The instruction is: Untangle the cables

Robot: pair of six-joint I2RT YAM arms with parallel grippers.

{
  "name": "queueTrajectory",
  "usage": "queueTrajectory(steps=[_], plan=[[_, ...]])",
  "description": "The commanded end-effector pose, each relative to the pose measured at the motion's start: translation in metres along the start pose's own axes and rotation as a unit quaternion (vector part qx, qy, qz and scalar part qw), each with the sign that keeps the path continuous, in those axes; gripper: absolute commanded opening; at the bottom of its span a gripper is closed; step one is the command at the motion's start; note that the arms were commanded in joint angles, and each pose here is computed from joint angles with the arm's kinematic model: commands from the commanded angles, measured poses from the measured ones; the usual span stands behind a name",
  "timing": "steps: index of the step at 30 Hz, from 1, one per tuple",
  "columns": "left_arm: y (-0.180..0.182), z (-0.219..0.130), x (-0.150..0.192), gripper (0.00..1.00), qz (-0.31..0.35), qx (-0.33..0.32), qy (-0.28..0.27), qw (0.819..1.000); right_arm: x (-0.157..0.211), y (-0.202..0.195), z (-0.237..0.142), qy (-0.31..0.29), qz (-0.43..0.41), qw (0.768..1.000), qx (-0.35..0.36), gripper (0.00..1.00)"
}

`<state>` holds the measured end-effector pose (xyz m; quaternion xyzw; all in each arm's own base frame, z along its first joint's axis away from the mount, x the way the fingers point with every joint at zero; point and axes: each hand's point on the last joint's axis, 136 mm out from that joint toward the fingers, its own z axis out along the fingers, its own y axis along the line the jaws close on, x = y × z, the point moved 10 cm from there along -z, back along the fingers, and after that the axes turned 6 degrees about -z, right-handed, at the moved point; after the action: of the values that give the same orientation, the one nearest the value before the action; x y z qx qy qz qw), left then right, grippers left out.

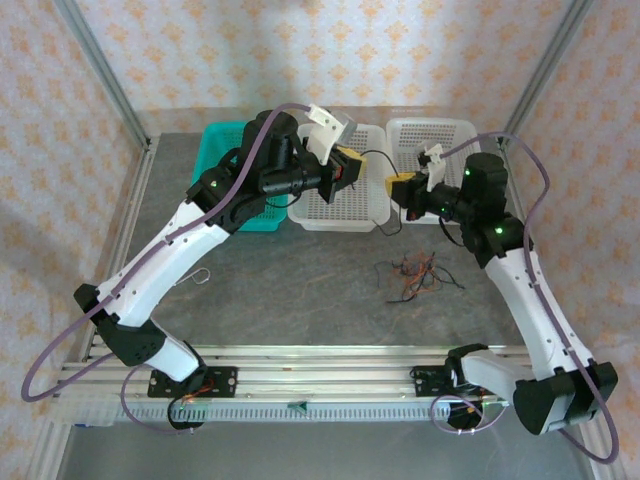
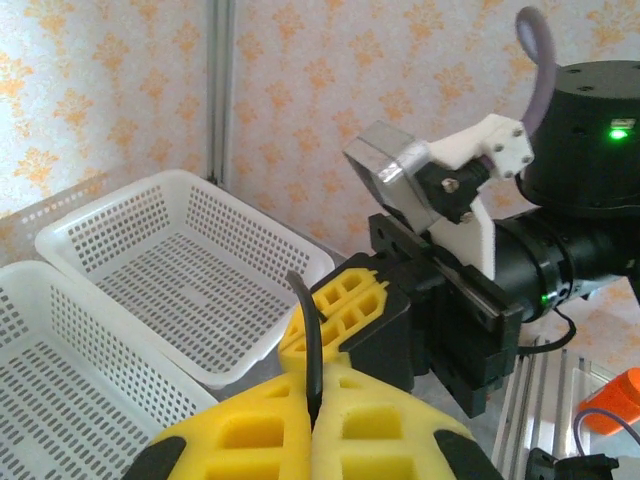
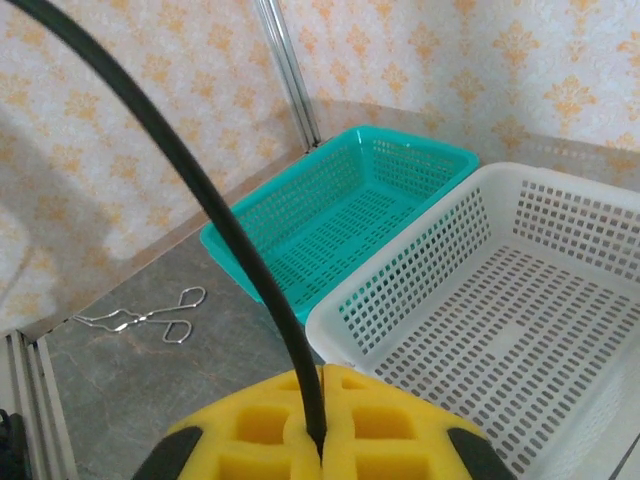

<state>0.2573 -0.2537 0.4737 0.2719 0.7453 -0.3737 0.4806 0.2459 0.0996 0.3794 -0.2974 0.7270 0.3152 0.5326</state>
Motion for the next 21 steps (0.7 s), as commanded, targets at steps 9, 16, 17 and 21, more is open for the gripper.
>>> queueTrajectory(steps=[9,16,17,21], plan=[[0.007,-0.002,-0.005,0.39,-0.017,-0.031,-0.017,0.999,-0.018,-0.009,-0.025,-0.068,0.103,0.976,0.181,0.00],[0.034,0.000,0.008,0.80,-0.045,-0.132,-0.006,0.990,-0.019,-0.020,-0.035,-0.078,0.151,0.945,0.278,0.00],[0.039,0.001,0.011,0.85,-0.050,-0.150,-0.007,0.987,-0.020,-0.022,-0.034,-0.080,0.154,0.943,0.283,0.00],[0.063,0.001,0.023,0.98,-0.087,-0.220,-0.012,0.972,-0.028,-0.026,-0.027,-0.081,0.156,0.945,0.276,0.00]])
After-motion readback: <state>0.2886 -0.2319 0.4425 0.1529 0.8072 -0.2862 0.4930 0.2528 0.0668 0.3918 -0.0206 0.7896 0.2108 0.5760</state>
